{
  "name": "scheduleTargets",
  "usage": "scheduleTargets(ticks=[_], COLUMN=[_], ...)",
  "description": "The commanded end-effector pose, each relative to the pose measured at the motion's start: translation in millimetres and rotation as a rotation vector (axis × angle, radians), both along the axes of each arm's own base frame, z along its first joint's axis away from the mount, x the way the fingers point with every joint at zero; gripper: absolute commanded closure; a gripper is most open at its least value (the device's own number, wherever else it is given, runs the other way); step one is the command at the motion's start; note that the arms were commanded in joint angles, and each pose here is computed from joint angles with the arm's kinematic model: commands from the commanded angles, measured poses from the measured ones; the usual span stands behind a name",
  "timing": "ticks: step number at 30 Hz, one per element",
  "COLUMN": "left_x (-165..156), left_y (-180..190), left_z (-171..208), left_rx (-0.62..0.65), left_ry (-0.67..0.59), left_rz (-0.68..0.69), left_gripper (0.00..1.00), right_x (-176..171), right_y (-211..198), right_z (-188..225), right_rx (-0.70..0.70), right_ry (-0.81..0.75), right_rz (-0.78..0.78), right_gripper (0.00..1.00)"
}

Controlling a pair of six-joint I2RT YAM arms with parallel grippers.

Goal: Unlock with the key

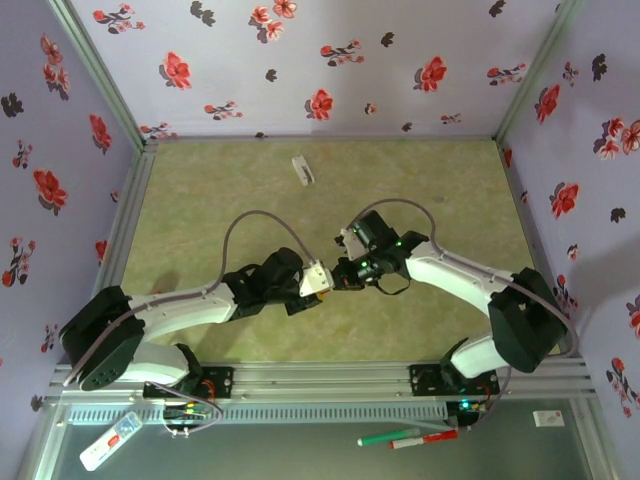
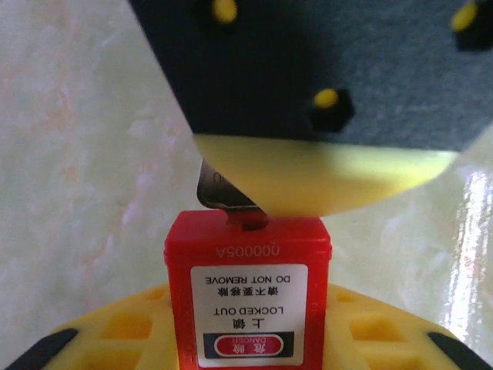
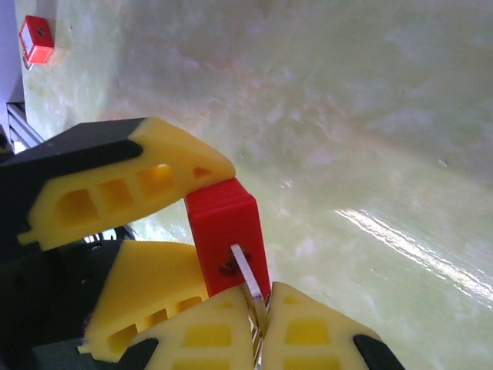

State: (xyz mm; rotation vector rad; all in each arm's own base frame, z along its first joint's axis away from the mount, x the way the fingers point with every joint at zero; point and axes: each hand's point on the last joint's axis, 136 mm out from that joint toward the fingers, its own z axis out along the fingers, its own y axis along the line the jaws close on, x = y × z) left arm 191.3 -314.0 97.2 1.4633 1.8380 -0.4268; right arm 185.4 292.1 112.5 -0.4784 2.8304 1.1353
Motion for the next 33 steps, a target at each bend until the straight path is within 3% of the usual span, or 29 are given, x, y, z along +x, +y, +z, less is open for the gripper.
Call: scheduleTargets(ticks=[1,3,9,15,21,25,29,33], left_x=[-15.1,-12.5,-6.3,-14.9,22.4,33.3,39.6,38.4], left_y=[-62.5,-63.0,-64.2,-79.5,-83.0,-94.1,-97.8,-95.6], left_z=[277.0,275.9,256.3,222.2,198.9,180.7,167.4,154.9], left_rx=[-0.930,-0.934,-0.861,-0.660,-0.435,-0.330,-0.293,-0.286], left_ry=[-0.381,-0.309,-0.340,-0.420,-0.764,-0.933,-0.949,-0.883], left_rz=[-0.256,-0.278,-0.263,-0.309,-0.089,-0.048,-0.034,-0.042], left_gripper=[1.00,1.00,1.00,1.00,1.00,1.00,1.00,1.00], right_x=[-48.4,-49.2,-44.8,-43.2,-5.8,13.1,25.4,36.0], right_y=[43.0,34.5,24.2,18.0,33.4,47.0,46.8,41.4], right_z=[33.0,24.6,28.6,36.7,24.3,31.3,36.4,39.8], right_rx=[0.262,0.216,0.207,0.196,0.241,0.315,0.354,0.421], right_ry=[-0.014,-0.046,-0.005,0.034,0.252,0.365,0.423,0.467], right_rz=[0.284,0.302,0.275,0.288,-0.027,-0.179,-0.281,-0.362], right_gripper=[1.00,1.00,1.00,1.00,1.00,1.00,1.00,0.99])
